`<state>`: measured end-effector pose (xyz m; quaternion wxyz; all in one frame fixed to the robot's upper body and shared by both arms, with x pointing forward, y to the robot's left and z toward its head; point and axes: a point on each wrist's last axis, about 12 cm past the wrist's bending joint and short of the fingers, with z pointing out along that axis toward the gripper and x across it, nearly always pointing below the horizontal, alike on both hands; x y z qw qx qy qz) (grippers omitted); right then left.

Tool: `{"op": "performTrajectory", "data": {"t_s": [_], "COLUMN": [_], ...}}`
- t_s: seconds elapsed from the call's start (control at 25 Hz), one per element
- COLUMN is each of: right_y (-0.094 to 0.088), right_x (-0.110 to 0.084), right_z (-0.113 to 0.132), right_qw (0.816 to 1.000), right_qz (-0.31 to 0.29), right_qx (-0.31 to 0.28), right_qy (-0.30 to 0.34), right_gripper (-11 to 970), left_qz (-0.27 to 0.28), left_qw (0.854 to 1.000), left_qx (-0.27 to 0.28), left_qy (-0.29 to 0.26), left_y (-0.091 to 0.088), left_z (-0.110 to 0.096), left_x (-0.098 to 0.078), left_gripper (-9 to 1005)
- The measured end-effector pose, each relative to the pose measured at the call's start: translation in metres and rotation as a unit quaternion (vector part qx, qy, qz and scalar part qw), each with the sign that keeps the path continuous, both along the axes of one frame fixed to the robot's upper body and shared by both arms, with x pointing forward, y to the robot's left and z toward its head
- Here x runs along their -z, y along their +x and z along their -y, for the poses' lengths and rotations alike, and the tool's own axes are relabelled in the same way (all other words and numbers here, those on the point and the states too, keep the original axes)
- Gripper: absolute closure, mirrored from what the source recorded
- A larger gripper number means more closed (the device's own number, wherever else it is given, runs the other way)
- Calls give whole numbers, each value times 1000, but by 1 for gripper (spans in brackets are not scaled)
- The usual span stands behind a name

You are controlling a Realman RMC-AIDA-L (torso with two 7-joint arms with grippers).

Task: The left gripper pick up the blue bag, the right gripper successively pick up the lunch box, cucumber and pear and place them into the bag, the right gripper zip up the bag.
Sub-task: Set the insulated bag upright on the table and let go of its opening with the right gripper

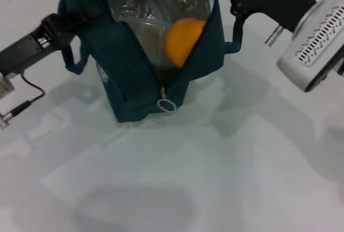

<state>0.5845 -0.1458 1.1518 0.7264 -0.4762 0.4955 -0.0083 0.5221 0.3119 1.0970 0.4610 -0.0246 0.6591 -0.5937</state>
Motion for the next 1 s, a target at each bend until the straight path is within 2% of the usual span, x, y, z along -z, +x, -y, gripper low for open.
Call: {"op": "performTrajectory", "data": {"t_s": [0.2,0.48,0.76,1.0], "right_y": [4,-11,-21,-31], "right_x": [3,17,10,6], "right_z": [-14,-19,-13,-6], "right_qw": [1000,999,999,998], "right_qz": [-18,-39,-30,-21], "right_qx": [1,-8,0,19], "right_qy": [-22,-37,-32,-55], "right_gripper": [927,925,923,922], "left_qz": [-11,-28,-35,-33], "left_qw": [1000,999,996,995], "left_qx": [19,43,78,95], "left_qy": [4,0,8,18], "left_y": [3,-1,-5,-5], "left_z": [12,21,31,36], "left_x": [4,10,13,14], "left_gripper": [923,923,923,923]}}
